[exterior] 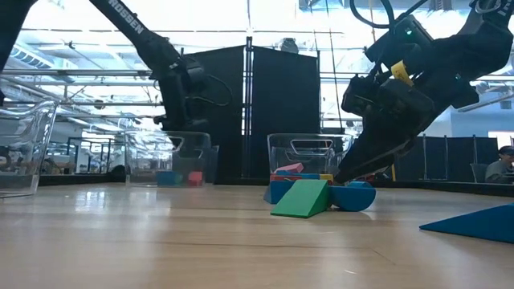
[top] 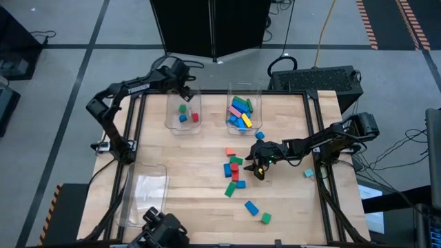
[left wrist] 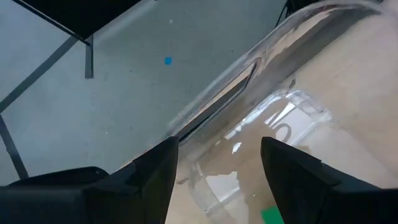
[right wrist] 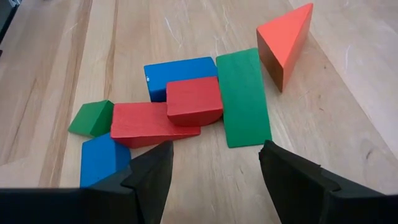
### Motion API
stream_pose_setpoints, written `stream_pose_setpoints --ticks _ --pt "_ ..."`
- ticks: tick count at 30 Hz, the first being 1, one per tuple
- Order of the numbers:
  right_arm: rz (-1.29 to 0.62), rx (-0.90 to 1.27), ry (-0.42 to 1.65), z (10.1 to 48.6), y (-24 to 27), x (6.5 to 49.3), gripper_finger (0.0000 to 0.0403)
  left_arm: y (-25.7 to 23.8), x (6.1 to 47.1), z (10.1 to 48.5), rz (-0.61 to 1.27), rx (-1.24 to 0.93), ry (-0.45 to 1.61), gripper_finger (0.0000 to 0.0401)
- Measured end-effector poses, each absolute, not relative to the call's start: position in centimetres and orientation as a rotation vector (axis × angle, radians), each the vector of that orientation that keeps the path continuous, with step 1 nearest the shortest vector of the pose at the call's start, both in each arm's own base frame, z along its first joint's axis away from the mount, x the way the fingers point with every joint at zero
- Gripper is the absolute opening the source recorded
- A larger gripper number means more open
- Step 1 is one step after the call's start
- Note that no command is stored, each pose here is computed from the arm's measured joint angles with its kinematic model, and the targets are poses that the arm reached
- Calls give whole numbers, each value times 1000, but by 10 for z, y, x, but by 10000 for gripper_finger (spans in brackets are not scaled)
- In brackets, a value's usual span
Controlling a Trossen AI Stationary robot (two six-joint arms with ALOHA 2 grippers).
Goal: Sort blocks by size
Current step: Put the blue half cylinder block into the top left transparent bin
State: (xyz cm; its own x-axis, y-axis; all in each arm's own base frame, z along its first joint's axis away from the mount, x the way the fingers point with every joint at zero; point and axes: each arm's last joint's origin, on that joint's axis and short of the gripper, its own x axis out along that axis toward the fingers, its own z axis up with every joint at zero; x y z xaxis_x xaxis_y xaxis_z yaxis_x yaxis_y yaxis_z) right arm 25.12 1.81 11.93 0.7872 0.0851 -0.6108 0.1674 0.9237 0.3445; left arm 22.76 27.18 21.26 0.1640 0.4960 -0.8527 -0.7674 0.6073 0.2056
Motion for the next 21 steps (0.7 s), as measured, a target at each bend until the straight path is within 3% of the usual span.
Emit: stream_pose_setpoints --ticks 9,21 --pt "-46 395 667 119 18 251 233 274 239 211 914 -290 1072 233" --pt "-78 390 666 119 10 251 233 254 257 262 908 -244 1160 232"
